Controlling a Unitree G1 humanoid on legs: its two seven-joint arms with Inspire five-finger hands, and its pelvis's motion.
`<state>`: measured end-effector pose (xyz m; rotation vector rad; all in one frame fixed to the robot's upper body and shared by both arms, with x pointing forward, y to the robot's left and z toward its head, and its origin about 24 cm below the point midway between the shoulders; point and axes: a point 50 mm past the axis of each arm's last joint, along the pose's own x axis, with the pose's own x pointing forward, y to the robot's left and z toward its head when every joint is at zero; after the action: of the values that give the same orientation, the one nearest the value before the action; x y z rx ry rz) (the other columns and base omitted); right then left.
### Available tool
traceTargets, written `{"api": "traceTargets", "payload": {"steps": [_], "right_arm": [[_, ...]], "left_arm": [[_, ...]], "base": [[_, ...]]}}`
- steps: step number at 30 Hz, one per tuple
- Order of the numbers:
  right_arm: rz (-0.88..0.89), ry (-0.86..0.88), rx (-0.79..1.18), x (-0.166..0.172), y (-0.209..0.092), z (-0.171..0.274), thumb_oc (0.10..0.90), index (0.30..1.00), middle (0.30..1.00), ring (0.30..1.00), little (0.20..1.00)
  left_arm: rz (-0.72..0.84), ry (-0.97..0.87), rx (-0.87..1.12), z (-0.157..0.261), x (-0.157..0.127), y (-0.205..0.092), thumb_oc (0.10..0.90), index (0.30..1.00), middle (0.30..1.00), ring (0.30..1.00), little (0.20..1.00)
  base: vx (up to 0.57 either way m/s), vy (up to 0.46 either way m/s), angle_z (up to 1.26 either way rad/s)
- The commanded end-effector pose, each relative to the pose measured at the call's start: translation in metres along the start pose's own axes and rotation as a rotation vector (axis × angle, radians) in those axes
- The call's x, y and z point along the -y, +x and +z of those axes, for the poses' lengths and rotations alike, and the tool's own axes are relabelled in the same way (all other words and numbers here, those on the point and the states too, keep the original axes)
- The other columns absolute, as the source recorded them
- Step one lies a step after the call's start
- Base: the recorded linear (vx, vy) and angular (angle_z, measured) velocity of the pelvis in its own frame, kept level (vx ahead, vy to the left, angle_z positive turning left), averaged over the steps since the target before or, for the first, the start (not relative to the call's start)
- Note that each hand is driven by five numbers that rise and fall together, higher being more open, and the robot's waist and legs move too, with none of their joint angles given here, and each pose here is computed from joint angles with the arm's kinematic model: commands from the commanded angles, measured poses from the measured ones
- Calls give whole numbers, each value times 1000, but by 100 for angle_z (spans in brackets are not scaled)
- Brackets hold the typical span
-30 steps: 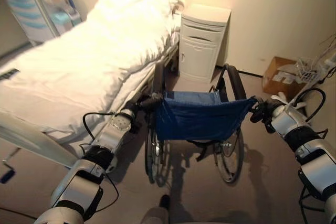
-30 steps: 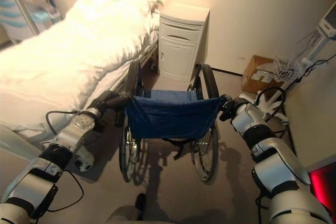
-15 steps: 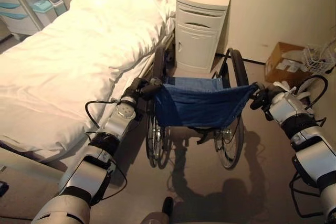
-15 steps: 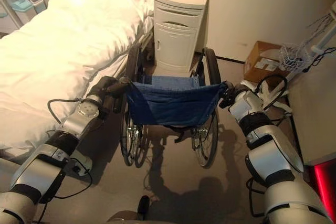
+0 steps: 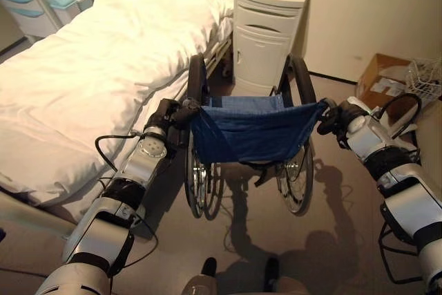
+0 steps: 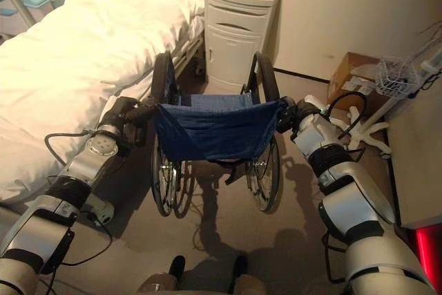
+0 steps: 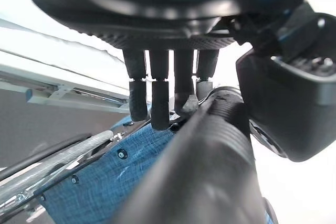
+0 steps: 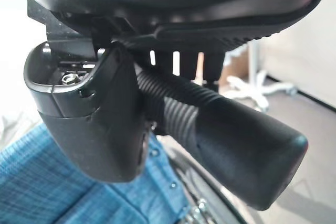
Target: Push the wheelchair next to the bed
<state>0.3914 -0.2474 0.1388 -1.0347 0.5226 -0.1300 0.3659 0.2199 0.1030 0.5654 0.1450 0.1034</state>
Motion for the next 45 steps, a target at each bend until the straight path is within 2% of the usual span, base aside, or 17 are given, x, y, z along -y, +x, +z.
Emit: {"api": "traceTargets", "payload": {"steps": [1,2,9,19,29,38,45], "right_arm": [[191,-8,551,-61,-41,112,460,389,389,389,389],[192,4,542,-62,-39,111,800,900,900,900,900],[236,54,477,-76,-35,96,800,900,900,900,900],[234,72,420,-58,-34,88,800,900,900,900,900],[276,181,318,-19,-32,83,800,900,900,900,900],[203,342,373,15,-34,95,800,900,900,900,900],[139,499,445,42,-38,97,800,900,900,900,900]], "left_arm": [[17,148,-120,-26,-1,2,800,900,900,900,900],[11,141,-121,-26,2,2,800,900,900,900,900],[15,87,-156,-31,6,1,800,900,900,900,900],[41,40,-142,-23,-9,5,800,900,900,900,900],[9,-51,-111,-3,-33,11,800,900,900,900,900],[-93,-244,-64,17,-35,14,800,900,900,900,900],[-144,-369,-27,29,-57,15,800,900,900,900,900]], "base": [[26,5,8],[19,14,4],[22,27,-3],[-31,8,-1],[-62,-15,-2],[-53,4,-1],[-46,1,-4]]}}
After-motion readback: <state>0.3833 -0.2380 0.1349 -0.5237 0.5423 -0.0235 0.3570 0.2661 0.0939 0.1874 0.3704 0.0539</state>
